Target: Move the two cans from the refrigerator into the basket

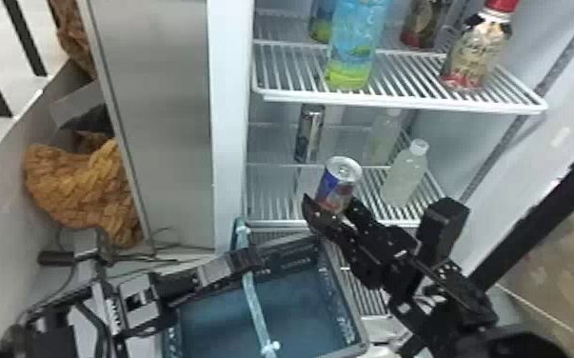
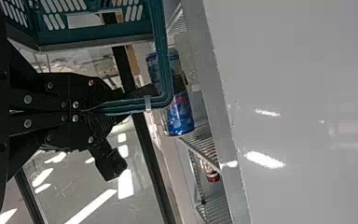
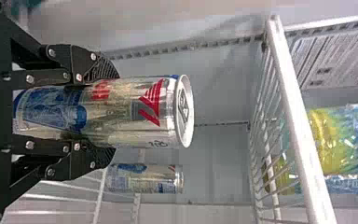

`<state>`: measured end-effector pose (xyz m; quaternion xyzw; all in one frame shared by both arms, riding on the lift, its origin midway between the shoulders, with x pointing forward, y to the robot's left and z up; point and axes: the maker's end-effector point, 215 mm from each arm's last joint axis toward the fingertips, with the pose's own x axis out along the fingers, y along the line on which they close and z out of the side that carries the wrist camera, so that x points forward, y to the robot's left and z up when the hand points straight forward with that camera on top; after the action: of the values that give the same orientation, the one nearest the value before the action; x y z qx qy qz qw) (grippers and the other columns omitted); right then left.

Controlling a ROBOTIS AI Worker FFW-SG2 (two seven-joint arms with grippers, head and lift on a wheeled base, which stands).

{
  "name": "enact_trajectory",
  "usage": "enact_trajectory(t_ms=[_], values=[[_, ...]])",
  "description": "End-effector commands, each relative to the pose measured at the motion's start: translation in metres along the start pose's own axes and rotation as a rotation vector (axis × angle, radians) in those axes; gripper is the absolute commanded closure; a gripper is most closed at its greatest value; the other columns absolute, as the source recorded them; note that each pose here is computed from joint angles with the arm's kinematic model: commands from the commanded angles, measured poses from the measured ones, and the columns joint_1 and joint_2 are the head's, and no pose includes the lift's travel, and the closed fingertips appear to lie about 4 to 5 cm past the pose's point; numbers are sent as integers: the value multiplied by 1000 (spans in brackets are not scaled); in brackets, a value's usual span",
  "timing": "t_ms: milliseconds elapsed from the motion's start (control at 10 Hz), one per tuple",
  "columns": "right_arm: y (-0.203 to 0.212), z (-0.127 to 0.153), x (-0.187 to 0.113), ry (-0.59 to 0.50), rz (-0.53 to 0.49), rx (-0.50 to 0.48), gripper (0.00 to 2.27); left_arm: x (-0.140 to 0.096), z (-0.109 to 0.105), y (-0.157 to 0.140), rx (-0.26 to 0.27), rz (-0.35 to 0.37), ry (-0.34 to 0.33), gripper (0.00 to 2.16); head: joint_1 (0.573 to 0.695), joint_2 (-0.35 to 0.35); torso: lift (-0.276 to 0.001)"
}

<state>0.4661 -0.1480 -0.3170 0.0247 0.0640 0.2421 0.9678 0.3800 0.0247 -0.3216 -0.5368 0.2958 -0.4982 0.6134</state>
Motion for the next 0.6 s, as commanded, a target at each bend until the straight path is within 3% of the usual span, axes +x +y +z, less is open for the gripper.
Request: enact_trajectory(t_ms=[0, 500], values=[[14, -4, -17, 28, 19, 23, 1227, -1, 0, 1, -2, 2, -3, 1210, 695, -164, -219], [67, -31, -53, 147, 144, 145, 1227, -2, 2, 1, 0, 3, -7, 1210, 695, -141, -219]])
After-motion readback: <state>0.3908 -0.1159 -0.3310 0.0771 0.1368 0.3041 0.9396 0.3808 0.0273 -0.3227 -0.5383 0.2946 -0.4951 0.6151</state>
